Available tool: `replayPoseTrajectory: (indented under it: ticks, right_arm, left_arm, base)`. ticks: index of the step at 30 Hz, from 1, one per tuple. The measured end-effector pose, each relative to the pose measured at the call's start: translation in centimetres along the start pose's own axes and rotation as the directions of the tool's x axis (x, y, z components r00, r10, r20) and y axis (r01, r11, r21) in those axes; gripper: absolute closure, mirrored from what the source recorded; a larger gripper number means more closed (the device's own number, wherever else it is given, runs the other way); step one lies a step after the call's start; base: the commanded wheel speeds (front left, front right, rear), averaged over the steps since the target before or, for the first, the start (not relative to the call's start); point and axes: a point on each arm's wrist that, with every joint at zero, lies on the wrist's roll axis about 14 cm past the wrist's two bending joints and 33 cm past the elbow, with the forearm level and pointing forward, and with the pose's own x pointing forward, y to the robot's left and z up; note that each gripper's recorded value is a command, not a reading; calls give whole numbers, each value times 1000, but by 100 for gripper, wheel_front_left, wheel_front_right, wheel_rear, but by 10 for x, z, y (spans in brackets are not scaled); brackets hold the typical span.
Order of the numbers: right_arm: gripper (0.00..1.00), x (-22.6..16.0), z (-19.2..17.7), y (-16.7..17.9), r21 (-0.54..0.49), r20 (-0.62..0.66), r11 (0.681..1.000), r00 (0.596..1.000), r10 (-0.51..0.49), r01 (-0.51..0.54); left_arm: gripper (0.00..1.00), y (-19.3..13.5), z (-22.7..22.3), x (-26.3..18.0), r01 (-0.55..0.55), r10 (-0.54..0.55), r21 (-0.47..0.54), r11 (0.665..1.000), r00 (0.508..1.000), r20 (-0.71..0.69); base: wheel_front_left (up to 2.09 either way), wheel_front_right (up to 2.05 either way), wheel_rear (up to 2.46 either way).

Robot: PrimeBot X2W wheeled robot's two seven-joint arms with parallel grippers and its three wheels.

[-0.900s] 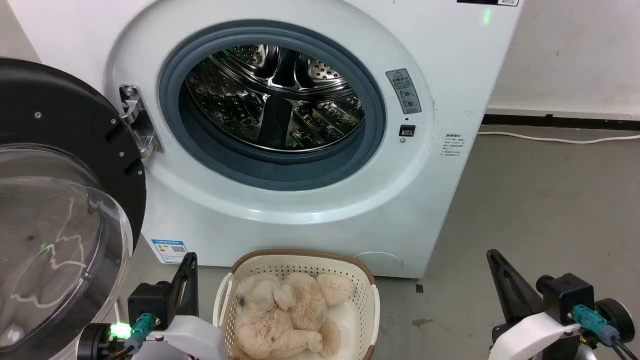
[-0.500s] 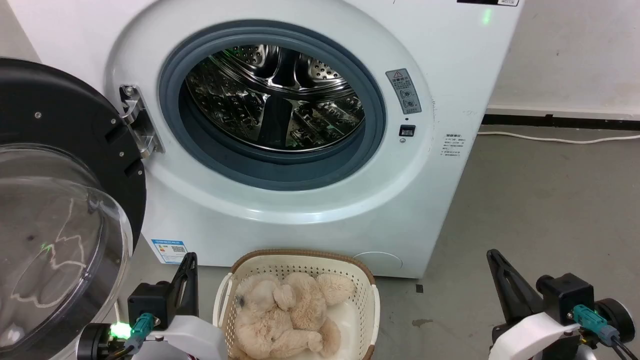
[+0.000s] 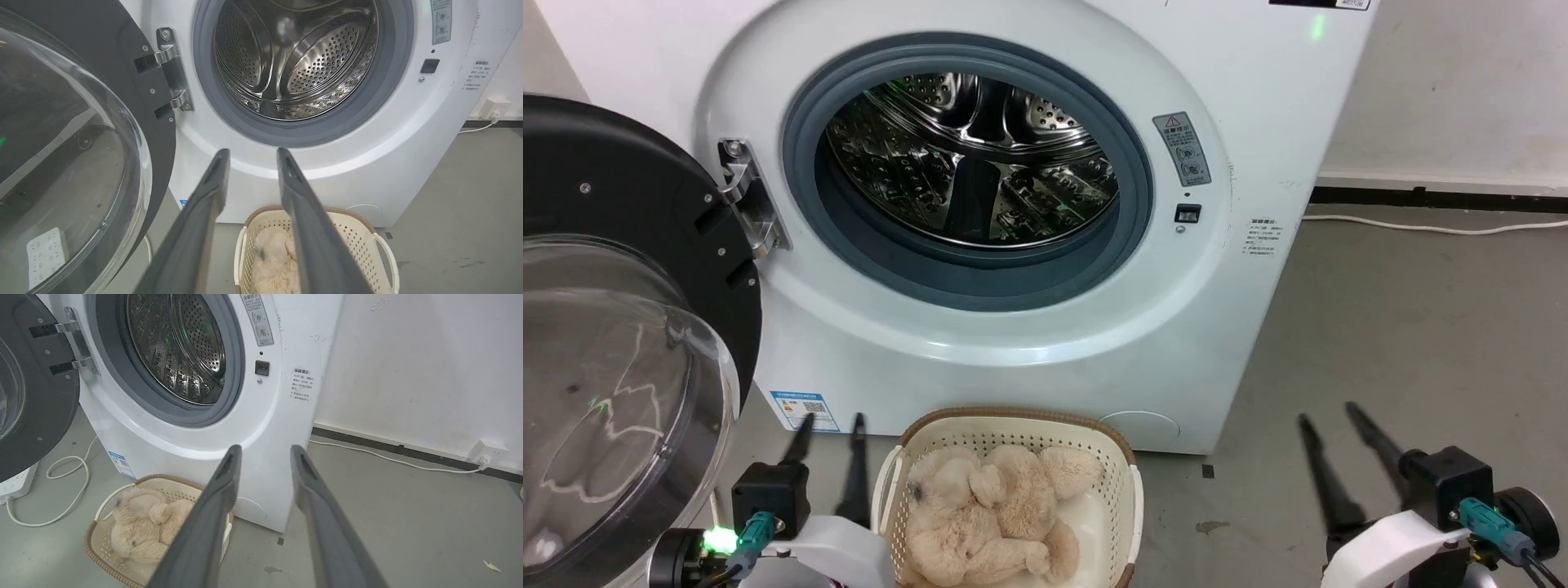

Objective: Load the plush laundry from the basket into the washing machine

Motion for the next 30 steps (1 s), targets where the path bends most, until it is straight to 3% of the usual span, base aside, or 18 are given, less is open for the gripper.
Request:
replayPoseTrajectory:
  ticks: [17, 30]
  right_arm:
    - [0, 0, 0, -5, 22, 14, 1000, 1000, -15, 14]
    - [0, 2, -19, -17, 70, -23, 996, 998, -52, 54]
  left_arm:
    - [0, -19, -4, 1, 51, -51, 2, 999, 999, 3]
    - [0, -52, -47, 19, 148, -147, -2, 989, 982, -119]
  base:
    - [0, 0, 0]
    - [0, 0, 0]
